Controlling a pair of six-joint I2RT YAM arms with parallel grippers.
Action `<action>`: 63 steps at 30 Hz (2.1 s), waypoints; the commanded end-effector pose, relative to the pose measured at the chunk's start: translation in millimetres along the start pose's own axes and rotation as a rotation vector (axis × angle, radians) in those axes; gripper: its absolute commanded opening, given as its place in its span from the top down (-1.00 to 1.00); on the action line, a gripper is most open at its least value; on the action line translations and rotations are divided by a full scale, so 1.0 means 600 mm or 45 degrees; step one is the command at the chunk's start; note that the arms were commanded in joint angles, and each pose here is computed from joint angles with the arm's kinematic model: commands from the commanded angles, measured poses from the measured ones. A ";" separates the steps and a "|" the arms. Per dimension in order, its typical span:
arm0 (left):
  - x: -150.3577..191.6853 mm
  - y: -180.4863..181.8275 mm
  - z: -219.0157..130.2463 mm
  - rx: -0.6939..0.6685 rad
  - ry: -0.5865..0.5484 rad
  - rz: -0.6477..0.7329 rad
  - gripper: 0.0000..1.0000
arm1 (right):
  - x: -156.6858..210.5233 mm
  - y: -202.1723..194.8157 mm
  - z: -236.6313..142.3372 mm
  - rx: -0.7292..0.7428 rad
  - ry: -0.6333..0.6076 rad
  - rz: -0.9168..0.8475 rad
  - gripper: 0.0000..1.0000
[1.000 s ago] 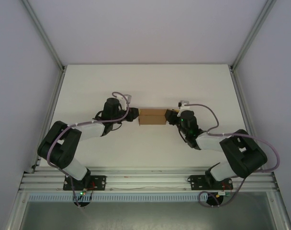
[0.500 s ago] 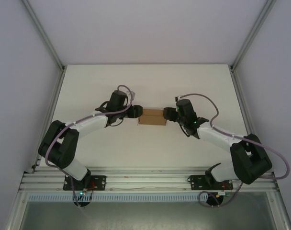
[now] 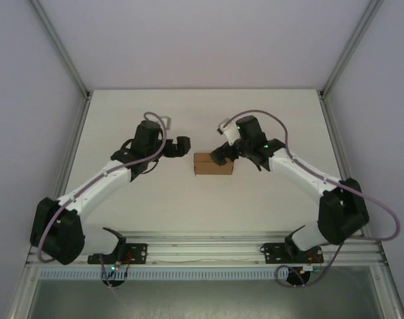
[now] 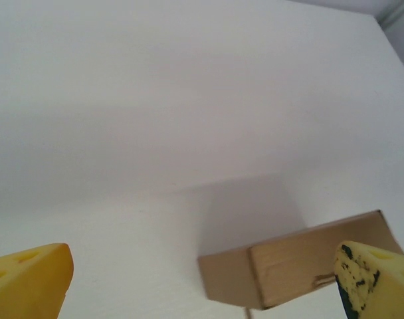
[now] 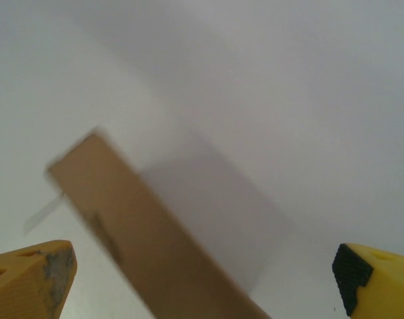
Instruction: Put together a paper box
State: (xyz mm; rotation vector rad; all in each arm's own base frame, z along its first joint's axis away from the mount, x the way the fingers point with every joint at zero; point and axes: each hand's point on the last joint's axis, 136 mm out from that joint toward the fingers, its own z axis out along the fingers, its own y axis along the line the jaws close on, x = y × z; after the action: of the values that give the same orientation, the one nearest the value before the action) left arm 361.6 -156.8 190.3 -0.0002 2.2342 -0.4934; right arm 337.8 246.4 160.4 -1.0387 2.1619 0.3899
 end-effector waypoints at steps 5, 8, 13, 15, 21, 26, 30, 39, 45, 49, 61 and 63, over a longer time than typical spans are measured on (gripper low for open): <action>0.070 0.078 -0.037 -0.215 0.064 -0.052 -1.00 | 0.040 0.039 0.037 -0.317 0.256 -0.523 -1.00; 0.081 0.087 -0.051 -0.230 0.043 -0.070 -1.00 | 0.046 0.036 0.056 -0.352 0.337 -0.584 -0.92; 0.079 0.106 -0.076 -0.294 -0.025 -0.080 -1.00 | 0.085 0.049 0.100 -0.366 0.574 -0.702 -0.41; 0.075 0.109 -0.084 -0.305 -0.049 -0.085 -1.00 | 0.087 0.044 0.119 -0.310 0.609 -0.701 -0.21; 0.068 0.104 -0.097 -0.290 -0.071 -0.071 -1.00 | 0.063 0.012 0.134 -0.114 0.559 -0.670 0.29; 0.071 0.107 -0.098 -0.294 -0.076 -0.084 -1.00 | 0.028 -0.040 0.119 0.192 0.509 -0.704 0.32; 0.071 0.105 -0.098 -0.283 -0.084 -0.093 -1.00 | -0.003 -0.086 0.112 0.493 0.434 -0.738 0.28; 0.074 0.101 -0.099 -0.256 -0.095 -0.115 -1.00 | 0.049 -0.062 0.158 0.530 0.437 -0.876 0.10; 0.079 0.099 -0.097 -0.231 -0.106 -0.137 -1.00 | 0.107 0.000 0.155 0.361 0.555 -0.904 -1.00; 0.084 0.100 -0.094 -0.228 -0.098 -0.143 -1.00 | 0.120 0.067 0.125 0.164 0.536 -0.838 -0.99; 0.053 0.112 -0.099 -0.311 -0.174 -0.128 -1.00 | 0.043 0.050 -0.004 0.337 0.195 -0.459 -1.00; 0.039 0.132 -0.104 -0.399 -0.231 -0.124 -1.00 | 0.030 -0.001 -0.035 0.456 0.098 -0.230 -1.00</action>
State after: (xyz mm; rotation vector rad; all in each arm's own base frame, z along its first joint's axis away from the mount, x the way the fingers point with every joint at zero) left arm 299.3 -83.5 161.9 -0.2327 2.2118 -0.2751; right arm 291.9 253.2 136.8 -1.4276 2.0013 -0.1150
